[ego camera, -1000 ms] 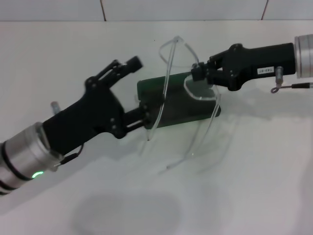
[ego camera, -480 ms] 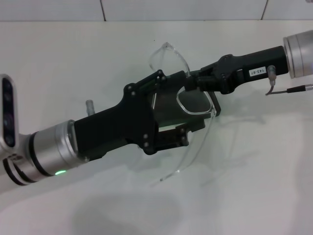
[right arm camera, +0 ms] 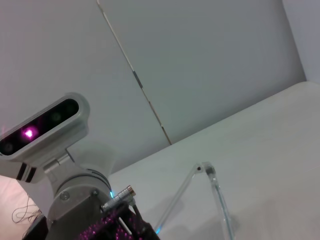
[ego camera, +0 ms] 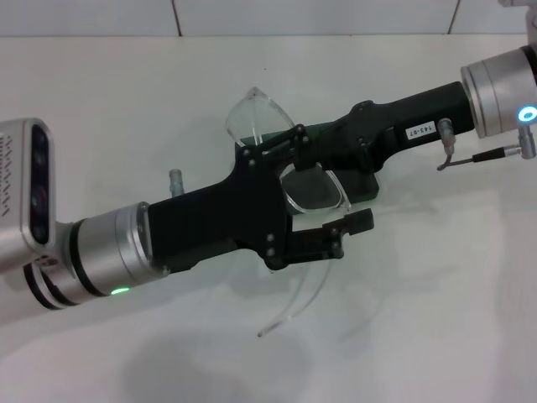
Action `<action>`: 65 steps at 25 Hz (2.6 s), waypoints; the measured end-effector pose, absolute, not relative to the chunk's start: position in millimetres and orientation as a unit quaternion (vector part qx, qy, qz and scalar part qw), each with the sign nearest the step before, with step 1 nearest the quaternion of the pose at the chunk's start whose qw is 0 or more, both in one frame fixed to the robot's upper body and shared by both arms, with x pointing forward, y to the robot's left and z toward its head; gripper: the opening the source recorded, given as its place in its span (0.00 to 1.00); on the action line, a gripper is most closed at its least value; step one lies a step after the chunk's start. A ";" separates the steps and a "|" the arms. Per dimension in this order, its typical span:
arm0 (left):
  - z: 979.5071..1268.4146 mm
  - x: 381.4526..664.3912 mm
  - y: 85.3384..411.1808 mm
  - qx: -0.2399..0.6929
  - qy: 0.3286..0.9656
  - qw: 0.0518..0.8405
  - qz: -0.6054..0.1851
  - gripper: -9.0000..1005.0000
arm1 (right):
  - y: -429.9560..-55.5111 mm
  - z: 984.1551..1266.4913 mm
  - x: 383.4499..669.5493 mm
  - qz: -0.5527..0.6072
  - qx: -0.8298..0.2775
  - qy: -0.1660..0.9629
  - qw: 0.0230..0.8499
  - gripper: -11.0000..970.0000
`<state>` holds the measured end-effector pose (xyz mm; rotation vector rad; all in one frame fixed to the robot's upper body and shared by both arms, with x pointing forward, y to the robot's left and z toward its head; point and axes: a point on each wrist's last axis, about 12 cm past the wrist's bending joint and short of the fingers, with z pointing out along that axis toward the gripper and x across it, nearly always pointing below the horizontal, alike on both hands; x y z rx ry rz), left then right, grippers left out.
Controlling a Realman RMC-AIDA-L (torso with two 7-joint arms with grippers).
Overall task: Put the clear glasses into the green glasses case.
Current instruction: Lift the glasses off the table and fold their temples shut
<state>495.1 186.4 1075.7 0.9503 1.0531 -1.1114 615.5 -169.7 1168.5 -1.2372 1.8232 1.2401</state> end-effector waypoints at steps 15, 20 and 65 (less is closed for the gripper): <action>1081.7 492.1 203.8 0.392 0.446 0.643 -0.484 0.83 | -183.2 1170.3 620.6 0.447 -0.467 0.689 0.327 0.08; 1080.7 501.4 205.0 0.393 0.483 0.605 -0.496 0.83 | -180.8 1174.3 620.2 0.444 -0.482 0.677 0.336 0.08; 1074.7 501.2 204.6 0.441 0.501 0.572 -0.477 0.83 | -202.8 1210.1 622.0 0.508 -0.388 0.574 0.512 0.08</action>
